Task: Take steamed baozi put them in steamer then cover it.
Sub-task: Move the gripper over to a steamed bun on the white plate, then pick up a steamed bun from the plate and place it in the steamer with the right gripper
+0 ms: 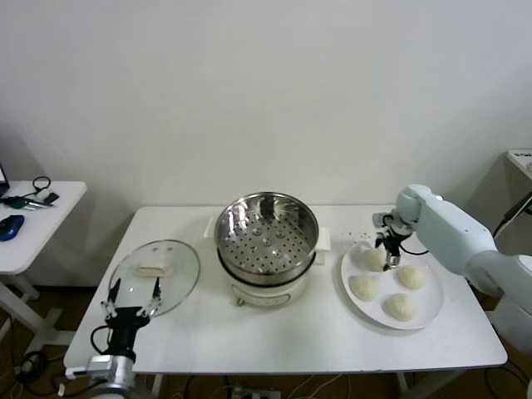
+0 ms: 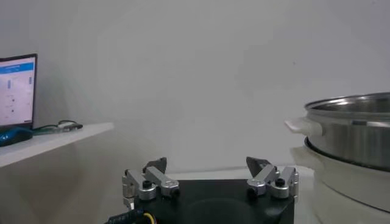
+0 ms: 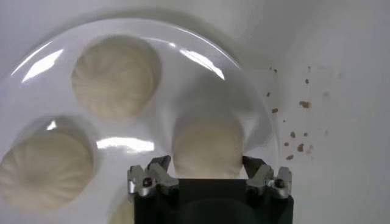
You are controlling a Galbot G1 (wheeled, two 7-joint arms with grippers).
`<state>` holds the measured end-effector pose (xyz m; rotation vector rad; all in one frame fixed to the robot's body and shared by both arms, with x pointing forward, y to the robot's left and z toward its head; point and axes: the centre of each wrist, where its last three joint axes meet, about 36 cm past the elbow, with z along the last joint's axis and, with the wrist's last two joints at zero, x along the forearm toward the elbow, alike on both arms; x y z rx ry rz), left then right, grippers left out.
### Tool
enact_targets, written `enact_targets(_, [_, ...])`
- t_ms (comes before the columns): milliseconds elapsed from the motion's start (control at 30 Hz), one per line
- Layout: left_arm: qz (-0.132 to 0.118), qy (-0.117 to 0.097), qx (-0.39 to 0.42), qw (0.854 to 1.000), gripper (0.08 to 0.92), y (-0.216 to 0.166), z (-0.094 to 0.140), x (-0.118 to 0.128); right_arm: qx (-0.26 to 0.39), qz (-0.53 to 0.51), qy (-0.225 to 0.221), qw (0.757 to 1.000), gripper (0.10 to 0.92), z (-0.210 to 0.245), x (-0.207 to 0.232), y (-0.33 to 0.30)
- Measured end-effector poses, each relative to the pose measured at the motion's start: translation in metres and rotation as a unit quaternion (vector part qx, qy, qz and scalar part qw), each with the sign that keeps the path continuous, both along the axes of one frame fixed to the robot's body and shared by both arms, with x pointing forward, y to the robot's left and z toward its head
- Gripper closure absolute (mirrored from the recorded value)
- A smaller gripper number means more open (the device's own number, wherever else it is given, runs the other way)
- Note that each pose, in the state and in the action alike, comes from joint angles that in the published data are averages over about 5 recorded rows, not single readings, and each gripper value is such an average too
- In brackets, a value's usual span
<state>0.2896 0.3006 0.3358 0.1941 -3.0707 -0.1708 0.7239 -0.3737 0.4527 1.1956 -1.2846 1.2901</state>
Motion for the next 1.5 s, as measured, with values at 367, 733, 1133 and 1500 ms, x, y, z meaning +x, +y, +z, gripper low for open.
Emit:
enact_targets(367, [0.000,0.001,0.000,1.000,0.177,0.000,-0.001,-0.002,0.001,0.006,0.003,1.000,0.323,0.003,0.000,-0.001])
enact_targets(733, [0.001,0.000,-0.003,1.000,0.177,0.003,0.001,-0.006,0.009,0.049,-0.013,0.999,0.327,0.046,0.012,0.003])
enact_targets(1133, [-0.002,0.001,0.000,1.000,0.177,0.004,0.000,-0.013,-0.009,0.217,-0.063,0.974,0.316,0.169,0.039,0.079])
enact_targets(1500, [-0.005,0.003,0.001,1.000,0.177,0.003,-0.001,-0.020,-0.060,0.420,-0.118,0.898,0.310,0.264,0.034,0.194])
